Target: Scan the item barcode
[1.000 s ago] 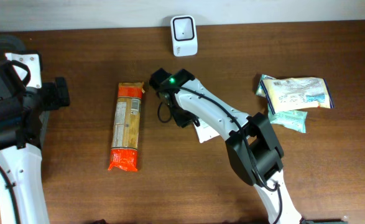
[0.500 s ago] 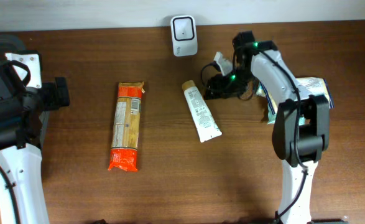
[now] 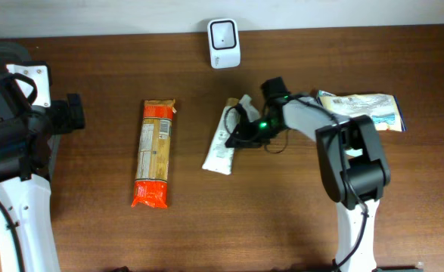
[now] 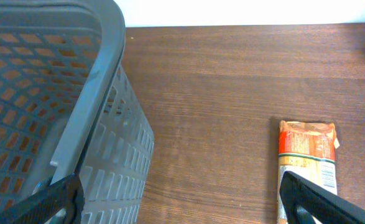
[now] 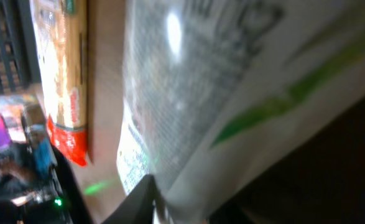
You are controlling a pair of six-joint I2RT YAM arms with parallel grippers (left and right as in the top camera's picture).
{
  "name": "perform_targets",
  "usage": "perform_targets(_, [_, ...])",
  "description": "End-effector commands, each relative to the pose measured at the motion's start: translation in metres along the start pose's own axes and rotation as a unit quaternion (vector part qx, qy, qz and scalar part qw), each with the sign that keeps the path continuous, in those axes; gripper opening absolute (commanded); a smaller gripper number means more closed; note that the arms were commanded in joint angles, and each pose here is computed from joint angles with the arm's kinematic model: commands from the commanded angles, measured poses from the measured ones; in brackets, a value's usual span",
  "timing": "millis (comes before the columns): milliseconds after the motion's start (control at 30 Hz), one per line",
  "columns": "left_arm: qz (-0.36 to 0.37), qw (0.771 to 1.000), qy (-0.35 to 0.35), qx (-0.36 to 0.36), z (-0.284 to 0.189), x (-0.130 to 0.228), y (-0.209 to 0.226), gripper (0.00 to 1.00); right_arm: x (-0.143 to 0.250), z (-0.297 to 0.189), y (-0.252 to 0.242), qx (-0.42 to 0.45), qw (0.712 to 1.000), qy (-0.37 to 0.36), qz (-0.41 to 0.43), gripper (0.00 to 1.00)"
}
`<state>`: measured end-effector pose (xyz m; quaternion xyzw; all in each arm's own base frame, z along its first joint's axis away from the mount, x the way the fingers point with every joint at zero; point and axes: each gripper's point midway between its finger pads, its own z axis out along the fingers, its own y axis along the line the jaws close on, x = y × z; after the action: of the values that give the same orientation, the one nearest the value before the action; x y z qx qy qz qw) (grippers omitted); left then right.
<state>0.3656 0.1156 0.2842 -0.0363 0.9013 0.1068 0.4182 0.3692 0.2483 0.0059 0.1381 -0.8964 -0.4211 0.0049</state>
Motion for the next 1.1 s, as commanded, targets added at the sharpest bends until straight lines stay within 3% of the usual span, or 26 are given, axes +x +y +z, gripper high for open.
perform_targets(0, [0.007,1.000,-0.007,0.002,-0.003,-0.004,0.001,0.99,0.012,0.015,-0.026,0.071,0.995,0.009,0.076,0.04])
perform_targets(133, [0.007,1.000,-0.007,0.002,-0.003,-0.004,0.001,0.99,0.010,0.010,-0.023,0.069,0.995,0.004,0.072,0.04])
perform_targets(267, [0.007,1.000,-0.006,0.002,-0.003,-0.004,0.001,0.99,0.002,-0.018,-0.001,0.100,0.995,0.003,-0.004,0.04])
perform_targets(500, [0.007,1.000,-0.006,0.002,-0.003,-0.004,0.001,0.99,-0.009,-0.095,0.117,0.030,0.977,-0.055,-0.204,0.04])
perform_targets(767, [0.007,1.000,-0.006,0.002,-0.003,-0.004,0.001,0.99,0.005,-0.155,0.209,-0.040,0.943,-0.130,-0.305,0.04])
perform_targets(867, [0.007,1.000,-0.006,0.002,-0.003,-0.004,0.001,0.99,0.004,-0.154,0.202,-0.024,0.950,-0.129,-0.283,0.04])
perform_targets(1067, [0.007,1.000,-0.006,0.002,-0.003,-0.004,0.001,0.99,0.001,-0.078,0.109,0.115,0.974,-0.038,-0.192,0.04])
